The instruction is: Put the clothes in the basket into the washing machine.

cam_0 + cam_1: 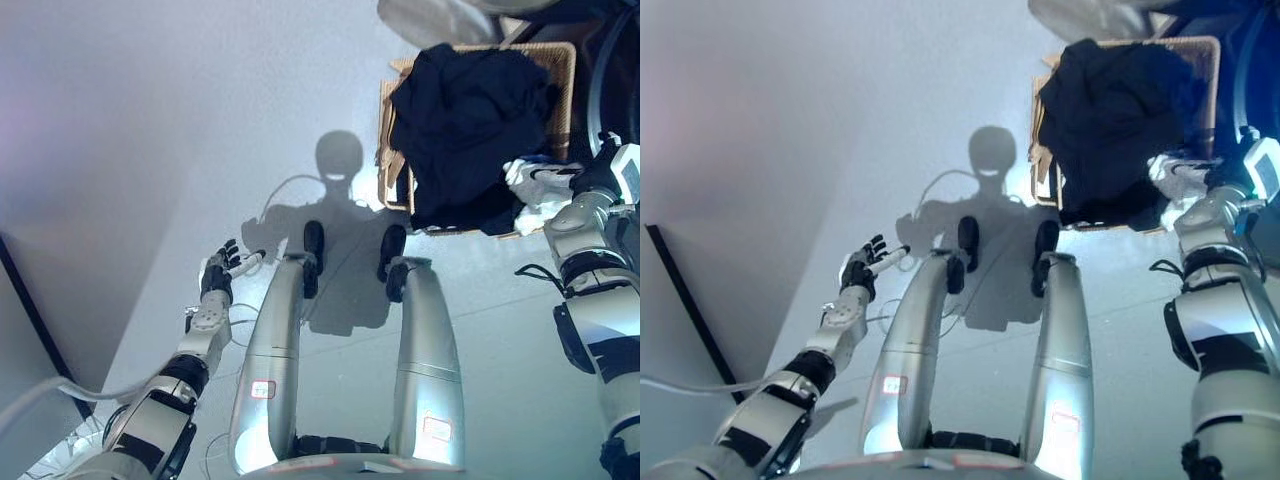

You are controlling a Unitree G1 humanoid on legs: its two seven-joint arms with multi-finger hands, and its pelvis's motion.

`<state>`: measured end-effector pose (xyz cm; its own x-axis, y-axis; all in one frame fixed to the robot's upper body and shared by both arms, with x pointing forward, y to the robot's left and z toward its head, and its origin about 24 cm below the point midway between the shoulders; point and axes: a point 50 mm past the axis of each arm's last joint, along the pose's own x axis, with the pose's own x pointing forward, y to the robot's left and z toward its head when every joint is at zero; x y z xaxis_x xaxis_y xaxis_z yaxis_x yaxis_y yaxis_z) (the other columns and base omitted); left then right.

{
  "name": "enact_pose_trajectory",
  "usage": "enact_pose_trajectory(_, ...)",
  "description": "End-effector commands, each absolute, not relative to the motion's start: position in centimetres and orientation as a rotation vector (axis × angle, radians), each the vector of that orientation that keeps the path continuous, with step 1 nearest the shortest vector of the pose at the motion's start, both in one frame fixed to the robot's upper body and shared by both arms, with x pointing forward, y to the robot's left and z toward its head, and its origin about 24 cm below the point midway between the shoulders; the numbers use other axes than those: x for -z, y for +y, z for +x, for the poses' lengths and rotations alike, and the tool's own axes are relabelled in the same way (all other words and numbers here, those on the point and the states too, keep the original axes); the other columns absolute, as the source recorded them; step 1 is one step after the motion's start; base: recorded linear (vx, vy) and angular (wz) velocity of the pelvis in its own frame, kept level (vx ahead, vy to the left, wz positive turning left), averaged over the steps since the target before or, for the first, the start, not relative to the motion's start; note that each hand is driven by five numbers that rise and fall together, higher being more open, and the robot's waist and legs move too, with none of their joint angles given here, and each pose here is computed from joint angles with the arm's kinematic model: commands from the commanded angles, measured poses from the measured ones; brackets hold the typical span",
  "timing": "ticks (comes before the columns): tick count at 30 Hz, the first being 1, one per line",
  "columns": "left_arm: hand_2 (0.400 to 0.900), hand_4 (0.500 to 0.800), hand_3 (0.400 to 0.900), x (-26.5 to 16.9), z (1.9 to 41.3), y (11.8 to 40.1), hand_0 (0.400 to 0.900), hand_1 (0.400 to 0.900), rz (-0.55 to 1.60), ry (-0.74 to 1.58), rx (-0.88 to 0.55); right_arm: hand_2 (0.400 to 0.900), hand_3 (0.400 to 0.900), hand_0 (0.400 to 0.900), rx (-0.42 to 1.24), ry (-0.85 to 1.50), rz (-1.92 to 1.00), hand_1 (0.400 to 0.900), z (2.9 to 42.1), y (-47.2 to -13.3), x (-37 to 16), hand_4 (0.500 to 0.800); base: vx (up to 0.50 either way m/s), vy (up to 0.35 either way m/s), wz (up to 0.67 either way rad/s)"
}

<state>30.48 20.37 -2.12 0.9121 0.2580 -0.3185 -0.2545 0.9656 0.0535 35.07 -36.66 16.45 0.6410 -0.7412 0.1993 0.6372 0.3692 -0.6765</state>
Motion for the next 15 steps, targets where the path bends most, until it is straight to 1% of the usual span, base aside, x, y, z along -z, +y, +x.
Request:
enact_pose_trajectory(1, 0.900, 0.800, 0.900, 4.1, 27.5, 21.7, 0.900, 0.900, -0.028, 0.365, -0.349, 0.900, 0.900, 0.900, 1.041, 0.141, -0.912, 0.900, 32.3, -40.2, -17.3, 0.800, -0.020, -0.028, 0.04)
enact_pose_trajectory(4, 0.900, 0.800, 0.900, 3.5, 27.4, 21.4, 0.900, 0.900, -0.057, 0.329, -0.339, 0.900, 0.900, 0.900, 1.053, 0.134, -0.907, 0.900, 32.0, -40.7, -18.0, 0.800, -0.016, -0.026, 0.06)
enact_pose_trajectory(7, 0.900, 0.800, 0.900, 3.8, 26.8, 20.8, 0.900, 0.900, -0.063, 0.339, -0.318, 0.900, 0.900, 0.900, 1.041, 0.179, -0.913, 0.900, 31.8, -40.8, -17.3, 0.800, -0.001, -0.010, 0.01)
enact_pose_trajectory(8, 0.900, 0.800, 0.900, 4.2, 26.6, 20.6, 0.900, 0.900, -0.058, 0.357, -0.314, 0.608, 0.608, 0.608, 1.035, 0.192, -0.913, 0.608, 31.8, -40.7, -17.0, 0.625, 0.000, 0.000, 0.00)
enact_pose_trajectory(9, 0.900, 0.800, 0.900, 4.5, 26.4, 20.3, 0.900, 0.900, -0.053, 0.371, -0.309, 0.492, 0.492, 0.492, 1.031, 0.206, -0.915, 0.492, 31.9, -40.6, -16.6, 0.555, 0.000, 0.000, 0.00)
enact_pose_trajectory(10, 0.900, 0.800, 0.900, 4.7, 26.3, 20.5, 0.900, 0.900, -0.051, 0.381, -0.321, 0.400, 0.400, 0.400, 1.035, 0.198, -0.898, 0.400, 32.1, -40.4, -16.6, 0.500, 0.000, 0.000, 0.00)
enact_pose_trajectory(15, 0.900, 0.800, 0.900, 4.9, 26.3, 20.2, 0.900, 0.900, -0.048, 0.386, -0.330, 0.400, 0.400, 0.400, 1.022, 0.171, -0.874, 0.400, 32.6, -39.1, -15.2, 0.500, 0.000, 0.000, 0.00)
